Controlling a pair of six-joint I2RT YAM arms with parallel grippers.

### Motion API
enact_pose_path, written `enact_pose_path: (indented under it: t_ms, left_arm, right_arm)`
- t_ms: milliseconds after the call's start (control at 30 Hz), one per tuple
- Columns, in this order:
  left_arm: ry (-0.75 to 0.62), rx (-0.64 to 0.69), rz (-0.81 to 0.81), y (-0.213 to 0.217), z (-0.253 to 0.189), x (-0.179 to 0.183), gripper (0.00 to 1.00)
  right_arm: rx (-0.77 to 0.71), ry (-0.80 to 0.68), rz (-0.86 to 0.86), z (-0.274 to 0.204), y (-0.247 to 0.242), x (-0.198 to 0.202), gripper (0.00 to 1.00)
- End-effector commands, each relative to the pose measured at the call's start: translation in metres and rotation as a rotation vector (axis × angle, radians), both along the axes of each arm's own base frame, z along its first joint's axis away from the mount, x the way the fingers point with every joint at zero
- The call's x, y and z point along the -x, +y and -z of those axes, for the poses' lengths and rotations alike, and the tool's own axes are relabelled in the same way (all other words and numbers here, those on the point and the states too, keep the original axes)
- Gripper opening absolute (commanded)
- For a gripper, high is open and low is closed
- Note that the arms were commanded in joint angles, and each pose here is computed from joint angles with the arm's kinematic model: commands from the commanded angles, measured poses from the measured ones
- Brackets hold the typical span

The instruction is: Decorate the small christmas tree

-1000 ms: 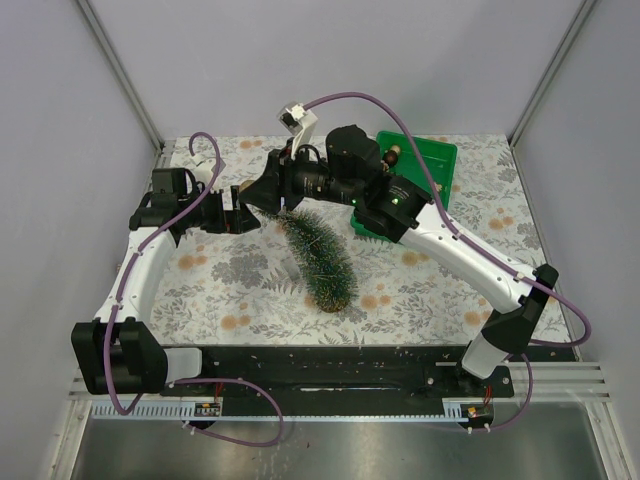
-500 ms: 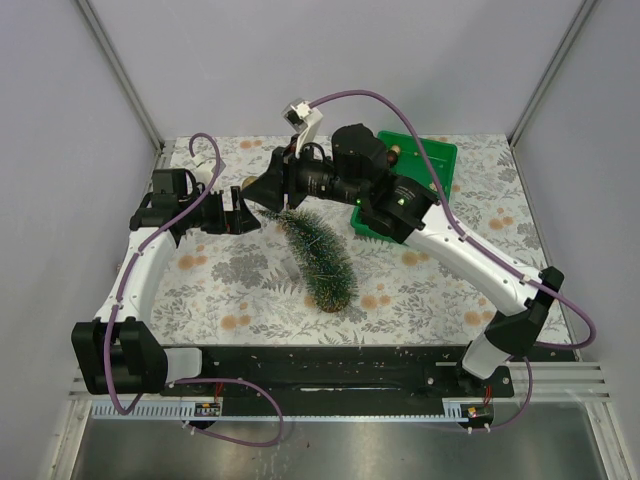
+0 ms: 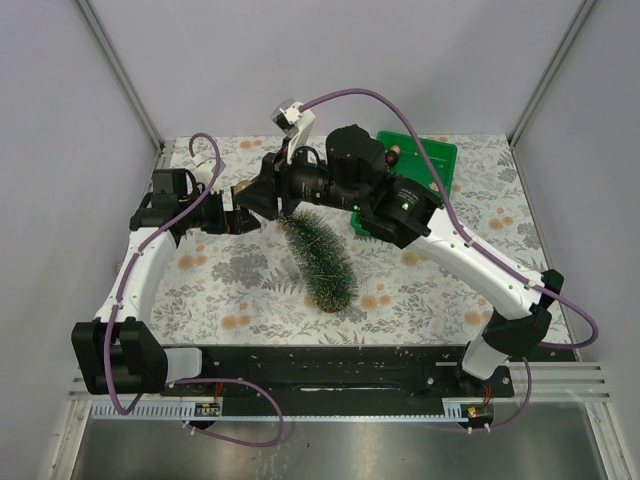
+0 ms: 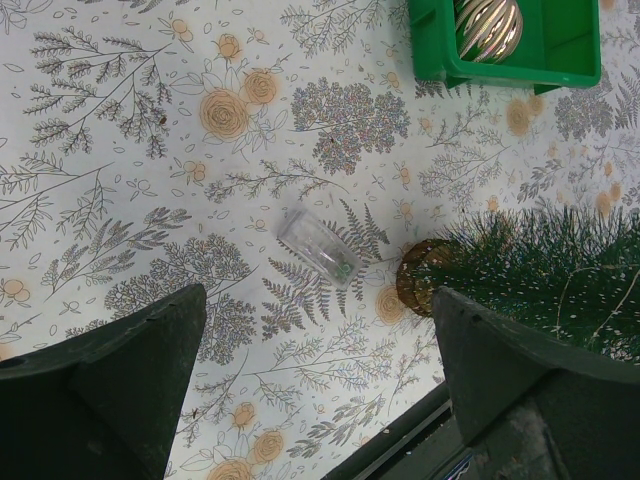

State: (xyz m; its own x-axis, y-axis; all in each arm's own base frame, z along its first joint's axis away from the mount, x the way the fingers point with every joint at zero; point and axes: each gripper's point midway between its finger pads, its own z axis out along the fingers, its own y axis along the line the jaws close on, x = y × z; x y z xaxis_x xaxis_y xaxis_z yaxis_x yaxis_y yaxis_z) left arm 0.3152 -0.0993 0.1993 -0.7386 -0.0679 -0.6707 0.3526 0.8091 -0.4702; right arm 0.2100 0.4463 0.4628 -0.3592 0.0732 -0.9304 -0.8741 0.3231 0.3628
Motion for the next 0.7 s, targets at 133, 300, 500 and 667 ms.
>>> enact_pose_path:
  t_ms: [133, 300, 500, 667]
  left_arm:
    - [-0.061, 0.019, 0.004, -0.002, -0.015, -0.003, 0.99]
    - [-0.063, 0.017, 0.004, -0.001, -0.015, -0.002, 0.99]
    - [-0.059, 0.017, 0.0, 0.0, -0.014, -0.002, 0.99]
    - [-0.054, 0.021, 0.004, -0.002, -0.014, -0.003, 0.99]
  right_arm:
    - [-0.003, -0.089, 0.008, -0.017, 0.009, 0.004, 0.13]
    - [0.006, -0.114, 0.015, -0.016, 0.014, -0.001, 0.13]
    - [0.012, -0.155, 0.036, -0.018, 0.013, -0.006, 0.12]
    - [0.008, -0.159, 0.041, -0.02, 0.007, -0.005, 0.11]
